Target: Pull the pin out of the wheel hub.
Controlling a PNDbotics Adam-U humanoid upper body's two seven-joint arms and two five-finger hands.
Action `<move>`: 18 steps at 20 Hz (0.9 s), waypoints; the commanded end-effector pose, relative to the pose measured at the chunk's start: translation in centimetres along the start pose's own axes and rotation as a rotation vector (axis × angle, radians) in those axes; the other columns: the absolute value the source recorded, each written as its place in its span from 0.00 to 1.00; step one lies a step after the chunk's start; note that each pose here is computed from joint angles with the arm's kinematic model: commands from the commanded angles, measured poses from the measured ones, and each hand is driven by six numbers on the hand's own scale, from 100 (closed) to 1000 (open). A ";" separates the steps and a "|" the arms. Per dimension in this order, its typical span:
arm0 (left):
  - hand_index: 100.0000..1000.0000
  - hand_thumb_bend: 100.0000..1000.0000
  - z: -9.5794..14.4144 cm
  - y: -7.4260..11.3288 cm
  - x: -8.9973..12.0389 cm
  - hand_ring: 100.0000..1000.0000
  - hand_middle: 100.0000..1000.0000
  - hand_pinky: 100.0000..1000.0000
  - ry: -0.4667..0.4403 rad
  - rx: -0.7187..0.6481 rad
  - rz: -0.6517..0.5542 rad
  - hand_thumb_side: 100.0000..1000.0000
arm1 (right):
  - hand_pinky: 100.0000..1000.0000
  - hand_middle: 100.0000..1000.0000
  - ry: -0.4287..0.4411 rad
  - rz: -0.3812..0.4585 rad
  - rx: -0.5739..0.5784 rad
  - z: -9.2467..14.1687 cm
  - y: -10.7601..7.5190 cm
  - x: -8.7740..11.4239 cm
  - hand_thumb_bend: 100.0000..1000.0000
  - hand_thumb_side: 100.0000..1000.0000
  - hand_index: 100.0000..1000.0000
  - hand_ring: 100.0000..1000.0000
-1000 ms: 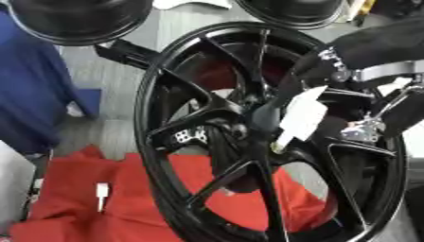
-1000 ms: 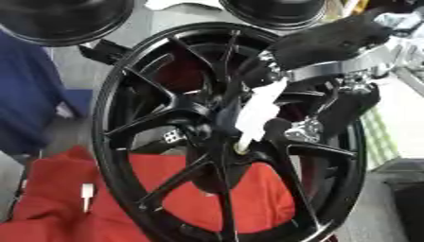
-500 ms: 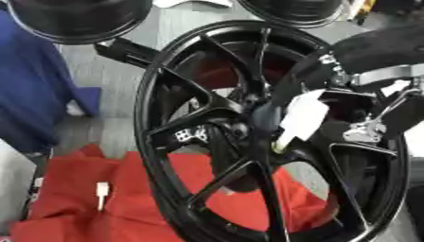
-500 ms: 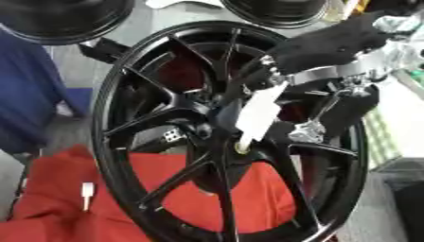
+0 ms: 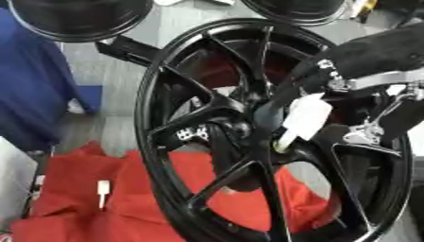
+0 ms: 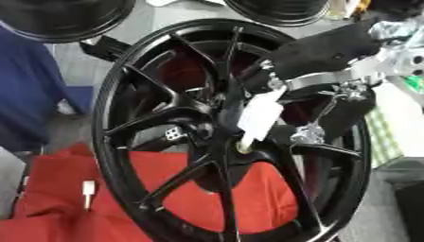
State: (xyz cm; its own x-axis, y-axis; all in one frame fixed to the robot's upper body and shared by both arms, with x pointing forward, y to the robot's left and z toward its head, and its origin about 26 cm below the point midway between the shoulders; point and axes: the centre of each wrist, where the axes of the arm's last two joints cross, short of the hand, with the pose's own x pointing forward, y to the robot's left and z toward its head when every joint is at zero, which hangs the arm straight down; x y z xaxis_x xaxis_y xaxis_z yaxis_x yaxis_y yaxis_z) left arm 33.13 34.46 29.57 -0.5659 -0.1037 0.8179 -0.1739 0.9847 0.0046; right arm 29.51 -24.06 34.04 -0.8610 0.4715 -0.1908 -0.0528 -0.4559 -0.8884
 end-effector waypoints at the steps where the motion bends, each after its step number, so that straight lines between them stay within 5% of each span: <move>1: 0.77 0.52 -0.4 0.0 1.0 0.76 0.71 0.60 -0.030 -0.001 -0.005 0.34 | 0.96 0.89 0.035 0.031 0.007 0.8 -0.5 0.1 0.08 0.00 0.95 0.90; 18: 0.77 0.52 -0.3 -0.1 0.8 0.76 0.71 0.60 -0.022 0.001 -0.002 0.35 | 0.97 0.87 0.077 0.020 0.013 1.0 -0.4 0.0 0.02 0.00 0.92 0.91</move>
State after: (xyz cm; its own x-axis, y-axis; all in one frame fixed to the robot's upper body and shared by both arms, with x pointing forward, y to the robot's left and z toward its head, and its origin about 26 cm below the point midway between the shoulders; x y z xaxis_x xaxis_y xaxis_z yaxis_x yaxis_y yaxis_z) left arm 33.20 34.32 29.44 -0.5636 -0.0956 0.8205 -0.1724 0.9850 -0.0036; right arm 29.55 -24.19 33.79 -0.8414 0.5022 -0.1997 -0.0662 -0.4625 -0.8842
